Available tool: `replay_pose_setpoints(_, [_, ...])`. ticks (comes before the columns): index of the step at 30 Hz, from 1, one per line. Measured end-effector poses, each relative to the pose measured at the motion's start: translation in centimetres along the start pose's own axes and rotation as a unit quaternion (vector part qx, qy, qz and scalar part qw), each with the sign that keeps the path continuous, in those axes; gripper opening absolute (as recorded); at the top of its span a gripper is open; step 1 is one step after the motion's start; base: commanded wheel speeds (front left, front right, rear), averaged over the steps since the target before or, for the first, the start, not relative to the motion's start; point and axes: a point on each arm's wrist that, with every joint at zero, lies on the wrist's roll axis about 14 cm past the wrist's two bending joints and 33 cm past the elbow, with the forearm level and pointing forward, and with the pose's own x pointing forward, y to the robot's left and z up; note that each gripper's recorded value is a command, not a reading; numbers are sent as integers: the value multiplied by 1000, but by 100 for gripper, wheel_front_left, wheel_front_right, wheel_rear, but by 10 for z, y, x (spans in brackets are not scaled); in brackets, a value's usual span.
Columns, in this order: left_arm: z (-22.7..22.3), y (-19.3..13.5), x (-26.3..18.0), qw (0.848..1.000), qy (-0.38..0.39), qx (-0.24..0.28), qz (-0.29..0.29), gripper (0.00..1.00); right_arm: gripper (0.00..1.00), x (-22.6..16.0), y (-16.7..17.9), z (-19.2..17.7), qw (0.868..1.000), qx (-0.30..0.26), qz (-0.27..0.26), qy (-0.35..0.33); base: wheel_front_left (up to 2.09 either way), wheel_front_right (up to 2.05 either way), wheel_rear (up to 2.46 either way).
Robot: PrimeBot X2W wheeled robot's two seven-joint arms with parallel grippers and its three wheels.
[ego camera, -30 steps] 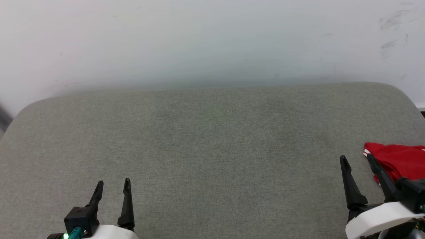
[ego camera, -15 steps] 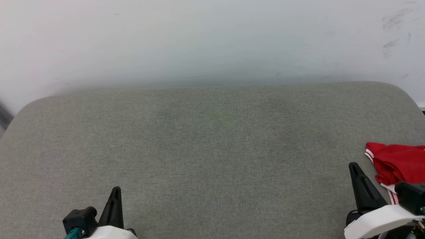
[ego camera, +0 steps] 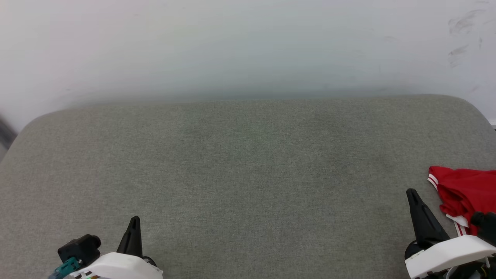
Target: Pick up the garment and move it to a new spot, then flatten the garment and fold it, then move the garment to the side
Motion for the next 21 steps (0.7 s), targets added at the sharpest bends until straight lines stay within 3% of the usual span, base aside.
replay_pose_setpoints(21, [2,3,11,987,17,-157,3,0,0,9,-4,-5,988,156,-1,0,0,0,0])
